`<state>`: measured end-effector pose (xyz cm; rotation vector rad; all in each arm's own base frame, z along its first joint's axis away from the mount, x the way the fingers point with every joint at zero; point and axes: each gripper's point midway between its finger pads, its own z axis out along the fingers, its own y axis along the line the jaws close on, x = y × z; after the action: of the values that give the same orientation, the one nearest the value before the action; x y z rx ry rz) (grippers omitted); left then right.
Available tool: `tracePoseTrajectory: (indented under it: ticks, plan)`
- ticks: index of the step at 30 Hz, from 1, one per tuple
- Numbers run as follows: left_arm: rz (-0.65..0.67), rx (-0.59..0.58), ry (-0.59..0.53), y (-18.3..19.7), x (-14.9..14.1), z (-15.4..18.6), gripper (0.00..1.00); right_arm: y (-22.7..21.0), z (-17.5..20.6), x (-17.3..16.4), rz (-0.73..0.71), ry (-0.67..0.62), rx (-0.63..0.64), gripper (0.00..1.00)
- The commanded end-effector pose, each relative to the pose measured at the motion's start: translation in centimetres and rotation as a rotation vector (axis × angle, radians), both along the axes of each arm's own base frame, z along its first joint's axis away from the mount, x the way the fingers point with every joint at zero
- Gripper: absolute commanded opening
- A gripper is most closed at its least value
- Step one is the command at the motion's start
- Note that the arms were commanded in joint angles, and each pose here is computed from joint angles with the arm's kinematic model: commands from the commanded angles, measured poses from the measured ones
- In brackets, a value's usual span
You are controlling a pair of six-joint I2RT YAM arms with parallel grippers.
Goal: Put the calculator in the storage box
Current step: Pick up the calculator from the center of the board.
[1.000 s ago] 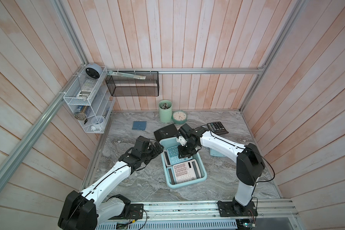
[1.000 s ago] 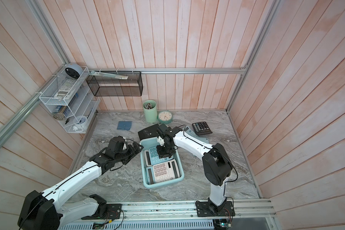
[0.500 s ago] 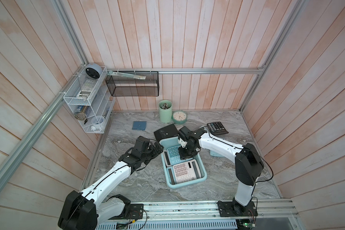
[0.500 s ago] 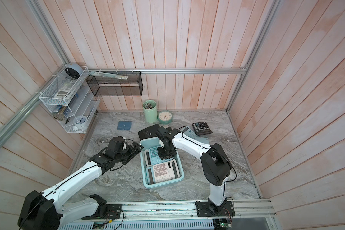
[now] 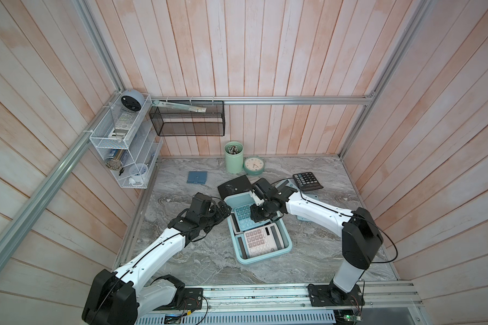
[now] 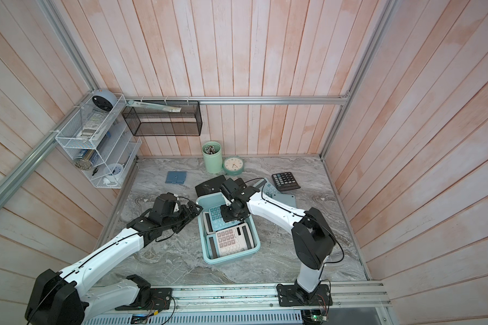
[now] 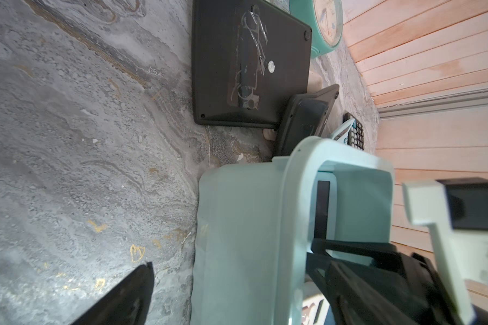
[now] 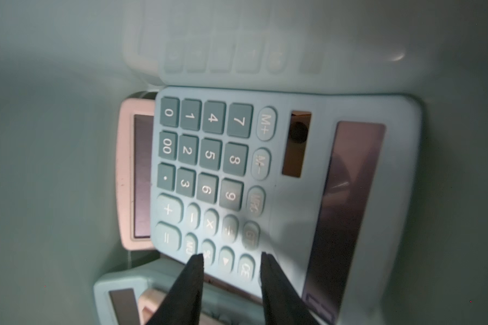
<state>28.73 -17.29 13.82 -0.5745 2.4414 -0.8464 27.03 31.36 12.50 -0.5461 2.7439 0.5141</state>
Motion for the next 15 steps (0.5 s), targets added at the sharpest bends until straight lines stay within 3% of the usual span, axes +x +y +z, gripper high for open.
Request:
tracePoseTrajectory:
  ticks: [1,8,12,15]
  plan:
    - [-0.009,0.006,-0.019,0.0,0.1,0.8,1.0,0.0,1.9,-1.9,0.027,0.023,0.075,0.41]
    - [-0.006,0.009,-0.027,0.2,-0.1,1.2,1.0,-0.9,-1.3,-5.7,0.045,0.156,0.087,0.41]
    - [-0.009,0.012,-0.02,0.2,-0.2,0.9,1.0,-1.9,-4.1,-5.3,0.005,0.19,-0.021,0.4]
    - [-0.007,0.014,-0.021,0.2,-0.3,0.9,1.0,-2.1,-3.9,-4.3,-0.014,0.169,-0.077,0.39]
